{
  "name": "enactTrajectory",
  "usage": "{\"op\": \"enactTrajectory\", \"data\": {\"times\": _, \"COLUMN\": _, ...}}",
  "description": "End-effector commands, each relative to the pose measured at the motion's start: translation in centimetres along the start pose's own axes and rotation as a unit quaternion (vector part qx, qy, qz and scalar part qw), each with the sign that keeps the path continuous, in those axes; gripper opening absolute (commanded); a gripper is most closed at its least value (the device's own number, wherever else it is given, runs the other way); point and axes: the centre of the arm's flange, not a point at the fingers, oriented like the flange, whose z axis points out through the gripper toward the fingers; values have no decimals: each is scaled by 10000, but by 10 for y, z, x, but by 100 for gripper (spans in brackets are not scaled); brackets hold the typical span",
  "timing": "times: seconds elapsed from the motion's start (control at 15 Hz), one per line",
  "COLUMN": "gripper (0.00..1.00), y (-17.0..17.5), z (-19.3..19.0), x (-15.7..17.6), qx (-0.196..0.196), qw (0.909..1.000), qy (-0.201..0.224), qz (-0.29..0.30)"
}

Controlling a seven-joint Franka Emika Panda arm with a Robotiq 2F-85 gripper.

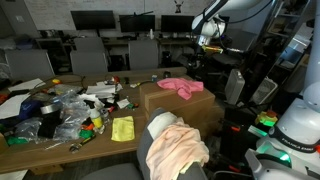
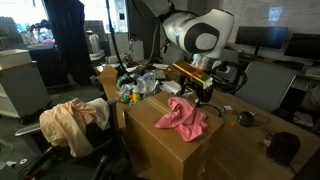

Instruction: Move the white and green towels and the peach and pink shirt to the backrest of the chair

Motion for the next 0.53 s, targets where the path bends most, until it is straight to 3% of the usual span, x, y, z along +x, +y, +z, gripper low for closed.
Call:
{"op": "enactTrajectory", "data": {"times": 0.0, "gripper": 100, "y": 20, "z": 7, "x": 39, "qx": -28, "qw": 9999, "qy": 9, "qz": 107}}
{"op": "enactTrajectory", "data": {"times": 0.47, "gripper": 100, "y": 50, "z": 35, "x": 67, "qx": -57, "qw": 9995, "qy": -106, "qz": 289}}
